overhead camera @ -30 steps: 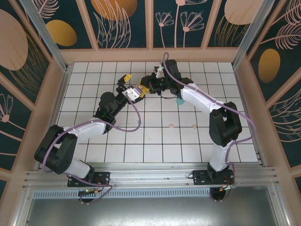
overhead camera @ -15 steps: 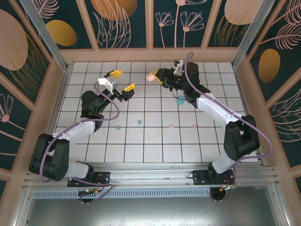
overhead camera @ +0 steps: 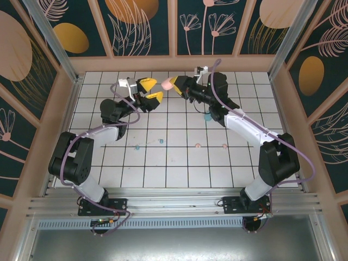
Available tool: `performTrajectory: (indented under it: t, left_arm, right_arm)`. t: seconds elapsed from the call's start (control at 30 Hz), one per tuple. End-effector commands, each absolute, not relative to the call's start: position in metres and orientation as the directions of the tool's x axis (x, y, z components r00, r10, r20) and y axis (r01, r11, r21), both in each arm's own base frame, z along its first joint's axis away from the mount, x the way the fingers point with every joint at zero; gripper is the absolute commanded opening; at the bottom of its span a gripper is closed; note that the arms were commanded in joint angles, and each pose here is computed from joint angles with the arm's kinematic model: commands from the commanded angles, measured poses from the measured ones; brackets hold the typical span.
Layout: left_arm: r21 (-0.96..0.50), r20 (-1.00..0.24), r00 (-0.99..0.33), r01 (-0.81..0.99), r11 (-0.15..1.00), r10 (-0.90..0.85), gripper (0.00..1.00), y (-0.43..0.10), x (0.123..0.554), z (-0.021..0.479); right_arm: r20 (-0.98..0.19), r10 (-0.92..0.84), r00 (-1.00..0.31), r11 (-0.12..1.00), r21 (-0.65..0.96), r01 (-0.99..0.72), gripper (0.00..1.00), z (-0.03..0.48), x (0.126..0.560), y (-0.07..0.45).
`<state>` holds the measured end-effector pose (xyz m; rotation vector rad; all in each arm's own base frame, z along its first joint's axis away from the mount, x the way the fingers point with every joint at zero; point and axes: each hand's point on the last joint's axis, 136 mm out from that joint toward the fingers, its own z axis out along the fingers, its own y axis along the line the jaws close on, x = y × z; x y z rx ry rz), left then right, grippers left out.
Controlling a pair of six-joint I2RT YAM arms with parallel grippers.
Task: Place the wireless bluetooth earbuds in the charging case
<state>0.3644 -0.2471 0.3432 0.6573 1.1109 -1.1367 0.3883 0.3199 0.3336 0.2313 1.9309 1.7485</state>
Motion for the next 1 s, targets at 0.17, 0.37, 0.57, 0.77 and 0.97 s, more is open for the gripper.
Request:
performTrajectory:
  t: [0.17, 0.37, 0.57, 0.77, 0.97]
  left_arm:
    - [-0.176, -0.928, -0.018, 0.902, 0.394, -0.373, 0.67, -0.243, 0.38, 0.341]
    - [-0.213, -0.933, -0.07, 0.899, 0.382, -0.354, 0.63, -0.249, 0.39, 0.337]
    - [-0.186, -0.933, -0.056, 0.92, 0.344, -0.356, 0.63, -0.254, 0.384, 0.338]
    - [-0.182, -0.935, -0.063, 0.93, 0.32, -0.349, 0.63, -0.261, 0.385, 0.335]
    - [-0.172, -0.935, -0.055, 0.935, 0.311, -0.35, 0.61, -0.264, 0.385, 0.34]
  right_arm:
    - [-0.323, 0.454, -0.83, 0.067, 0.942, -0.33, 0.02, 0.381, 0.374, 0.326]
    - [-0.332, 0.445, -0.832, 0.07, 0.939, -0.337, 0.02, 0.382, 0.371, 0.331]
    - [-0.329, 0.446, -0.832, 0.064, 0.939, -0.337, 0.02, 0.384, 0.371, 0.331]
    - [-0.33, 0.443, -0.834, 0.065, 0.939, -0.337, 0.02, 0.384, 0.371, 0.332]
    - [-0.325, 0.443, -0.835, 0.064, 0.941, -0.332, 0.02, 0.383, 0.372, 0.332]
